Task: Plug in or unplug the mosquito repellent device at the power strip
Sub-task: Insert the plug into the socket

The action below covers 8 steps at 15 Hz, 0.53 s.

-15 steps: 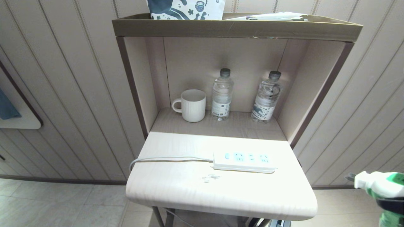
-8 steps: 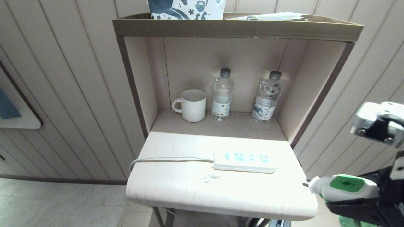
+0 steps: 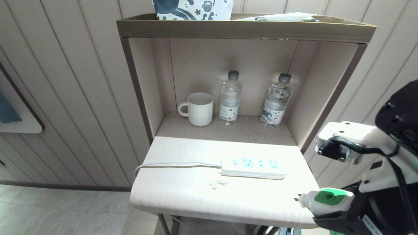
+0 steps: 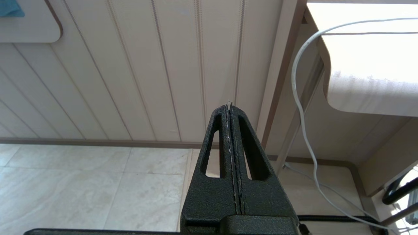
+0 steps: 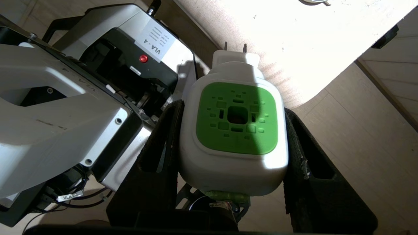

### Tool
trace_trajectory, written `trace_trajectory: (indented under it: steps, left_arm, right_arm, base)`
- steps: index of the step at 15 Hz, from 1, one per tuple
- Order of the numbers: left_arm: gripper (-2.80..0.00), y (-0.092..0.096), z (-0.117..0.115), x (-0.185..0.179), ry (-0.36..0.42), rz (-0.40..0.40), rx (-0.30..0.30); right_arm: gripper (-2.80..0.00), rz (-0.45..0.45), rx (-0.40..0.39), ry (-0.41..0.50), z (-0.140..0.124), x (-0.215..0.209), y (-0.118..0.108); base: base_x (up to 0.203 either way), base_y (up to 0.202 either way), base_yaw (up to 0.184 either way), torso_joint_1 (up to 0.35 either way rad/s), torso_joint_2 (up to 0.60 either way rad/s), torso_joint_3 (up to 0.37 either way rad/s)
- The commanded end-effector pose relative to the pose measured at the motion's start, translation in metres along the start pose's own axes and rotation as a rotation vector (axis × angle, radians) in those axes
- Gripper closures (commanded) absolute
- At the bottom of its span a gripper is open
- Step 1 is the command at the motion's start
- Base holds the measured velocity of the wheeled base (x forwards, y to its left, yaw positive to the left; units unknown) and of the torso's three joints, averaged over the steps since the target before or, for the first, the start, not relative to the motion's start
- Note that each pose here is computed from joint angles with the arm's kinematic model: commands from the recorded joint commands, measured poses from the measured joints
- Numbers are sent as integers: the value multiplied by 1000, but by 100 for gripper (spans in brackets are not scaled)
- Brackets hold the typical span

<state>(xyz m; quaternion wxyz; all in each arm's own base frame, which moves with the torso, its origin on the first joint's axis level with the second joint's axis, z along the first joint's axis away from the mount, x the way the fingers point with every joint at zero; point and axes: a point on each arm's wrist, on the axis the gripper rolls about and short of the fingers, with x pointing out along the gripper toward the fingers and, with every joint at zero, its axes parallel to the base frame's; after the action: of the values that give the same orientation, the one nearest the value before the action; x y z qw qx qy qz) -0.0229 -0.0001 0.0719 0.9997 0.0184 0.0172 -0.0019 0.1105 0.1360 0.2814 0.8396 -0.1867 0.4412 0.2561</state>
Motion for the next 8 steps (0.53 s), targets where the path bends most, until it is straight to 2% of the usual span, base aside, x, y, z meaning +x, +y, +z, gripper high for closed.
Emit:
trace_trajectory:
  steps: [1,4,8]
  left_arm:
    - [0,0,0,0,1,0,0]
    - [0,0,0,0,1,0,0]
    - [0,0,0,0,1,0,0]
  right_arm:
    - [0,-6,-5,23,1,5,1]
    - [0,-7,-20,18,4,5,2]
    - [0,-11,-36,36,14,15,5]
  base:
    - [0,0,0,0,0,0]
    - [0,0,0,67,-156,-91]
    - [0,0,0,202,-448,-252]
